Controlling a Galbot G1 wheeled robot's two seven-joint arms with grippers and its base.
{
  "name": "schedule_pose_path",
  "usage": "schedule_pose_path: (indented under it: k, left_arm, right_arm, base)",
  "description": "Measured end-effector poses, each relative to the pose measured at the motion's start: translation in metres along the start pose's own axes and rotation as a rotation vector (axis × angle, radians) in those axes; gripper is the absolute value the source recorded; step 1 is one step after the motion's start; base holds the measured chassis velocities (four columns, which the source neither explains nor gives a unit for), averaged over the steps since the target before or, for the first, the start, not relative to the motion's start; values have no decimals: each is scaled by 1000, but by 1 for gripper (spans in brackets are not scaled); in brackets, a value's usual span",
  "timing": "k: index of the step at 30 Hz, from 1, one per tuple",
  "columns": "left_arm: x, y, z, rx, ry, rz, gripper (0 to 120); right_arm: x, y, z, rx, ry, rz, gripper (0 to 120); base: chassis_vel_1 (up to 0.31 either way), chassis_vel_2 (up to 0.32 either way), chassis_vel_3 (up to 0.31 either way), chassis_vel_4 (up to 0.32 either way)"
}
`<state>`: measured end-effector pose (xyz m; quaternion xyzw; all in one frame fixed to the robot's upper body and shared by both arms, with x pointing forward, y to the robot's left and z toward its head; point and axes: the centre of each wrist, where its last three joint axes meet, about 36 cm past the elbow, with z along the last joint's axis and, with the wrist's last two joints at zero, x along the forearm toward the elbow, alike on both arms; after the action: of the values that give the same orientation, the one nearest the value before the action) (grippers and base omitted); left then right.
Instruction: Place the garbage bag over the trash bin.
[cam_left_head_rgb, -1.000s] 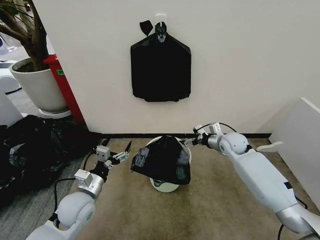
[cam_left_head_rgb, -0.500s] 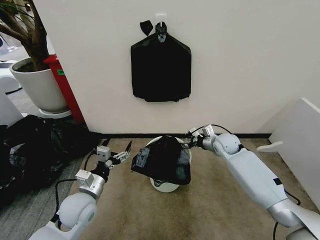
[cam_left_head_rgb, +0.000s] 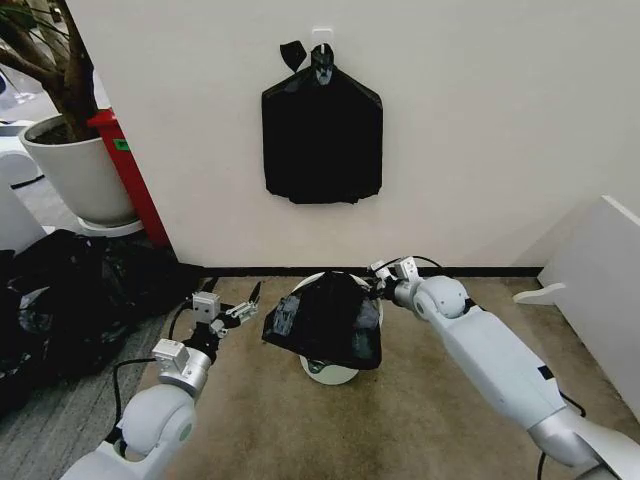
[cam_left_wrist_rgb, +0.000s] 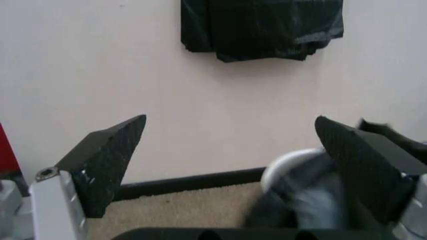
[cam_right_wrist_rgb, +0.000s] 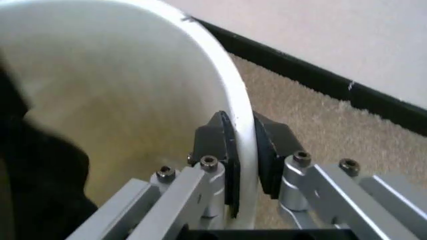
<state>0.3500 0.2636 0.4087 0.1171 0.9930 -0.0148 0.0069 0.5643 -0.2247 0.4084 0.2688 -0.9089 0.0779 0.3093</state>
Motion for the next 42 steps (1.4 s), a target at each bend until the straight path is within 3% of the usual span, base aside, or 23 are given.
schedule_pose_path:
  k: [3,9,11,15,17,23,28,39,42]
  left_arm:
    - [0,-2,1,6,2,-4,100]
    - [0,-6,1,12,2,-6,100]
    - [0,-6,1,12,1,-8,100]
    - [0,-7,0,16,-3,-12,100]
    - [0,-7,0,17,-5,-13,100]
    - [-2,-6,-3,13,-12,-14,100]
    - [-2,-7,-2,16,-12,-17,100]
    - [1,-6,-1,13,-9,-25,100]
    - [1,-5,-1,12,-9,-26,100]
  right_arm:
    - [3,4,2,-14,-5,20,4]
    - [26,30,12,-172,-78,190,4]
    - [33,40,20,-255,-121,269,4]
    - [52,75,47,-543,-186,442,4]
    - [55,82,52,-591,-199,472,4]
    - [70,144,72,-860,-250,675,4]
    - [69,174,72,-961,-271,753,3]
    - [68,186,81,-962,-278,712,3]
    - [81,190,79,-919,-324,671,15]
  base:
    - [0,0,0,0]
    - [0,0,0,0]
    - [0,0,0,0]
    - [0,0,0,0]
    - [0,0,0,0]
    - [0,0,0,0]
    - [0,0,0,0]
    - [0,0,0,0]
    - [0,0,0,0]
